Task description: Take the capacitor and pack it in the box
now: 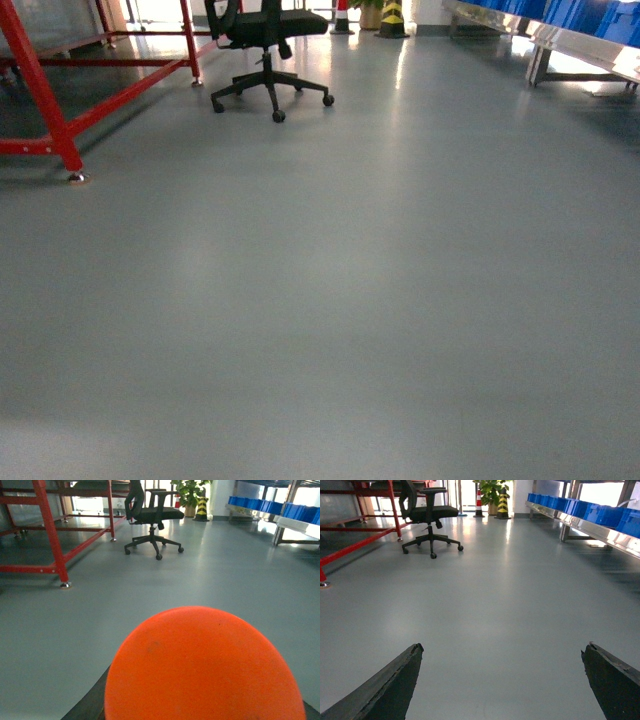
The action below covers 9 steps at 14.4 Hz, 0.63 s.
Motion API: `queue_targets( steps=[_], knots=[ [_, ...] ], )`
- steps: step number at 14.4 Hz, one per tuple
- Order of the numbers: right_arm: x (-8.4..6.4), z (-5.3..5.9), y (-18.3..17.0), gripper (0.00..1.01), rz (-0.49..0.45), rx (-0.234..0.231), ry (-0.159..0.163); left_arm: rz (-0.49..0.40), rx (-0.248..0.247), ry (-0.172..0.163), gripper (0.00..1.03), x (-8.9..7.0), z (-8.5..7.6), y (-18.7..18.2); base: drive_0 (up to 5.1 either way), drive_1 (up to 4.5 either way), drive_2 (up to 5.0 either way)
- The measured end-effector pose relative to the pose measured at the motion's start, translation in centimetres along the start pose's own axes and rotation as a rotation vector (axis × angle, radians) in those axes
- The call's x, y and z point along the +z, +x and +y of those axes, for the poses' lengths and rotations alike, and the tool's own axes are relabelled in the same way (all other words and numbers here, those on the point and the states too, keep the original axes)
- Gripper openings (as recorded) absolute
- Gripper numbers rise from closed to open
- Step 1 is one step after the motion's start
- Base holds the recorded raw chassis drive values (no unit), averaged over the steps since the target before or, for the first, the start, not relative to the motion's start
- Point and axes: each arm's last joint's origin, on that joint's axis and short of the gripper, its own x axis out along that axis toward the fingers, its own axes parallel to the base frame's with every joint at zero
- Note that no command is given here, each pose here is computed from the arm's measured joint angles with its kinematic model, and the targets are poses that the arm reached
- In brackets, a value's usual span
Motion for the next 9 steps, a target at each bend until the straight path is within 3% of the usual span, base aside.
queue_targets(
  steps=[9],
  knots=[
    [-0.01, 0.0, 0.0, 0.98, 0.001, 0.0, 0.0, -0.001, 0.0, 0.0, 0.44, 0.01, 0.0, 0.0, -5.0, 2.46, 2.5]
  ],
)
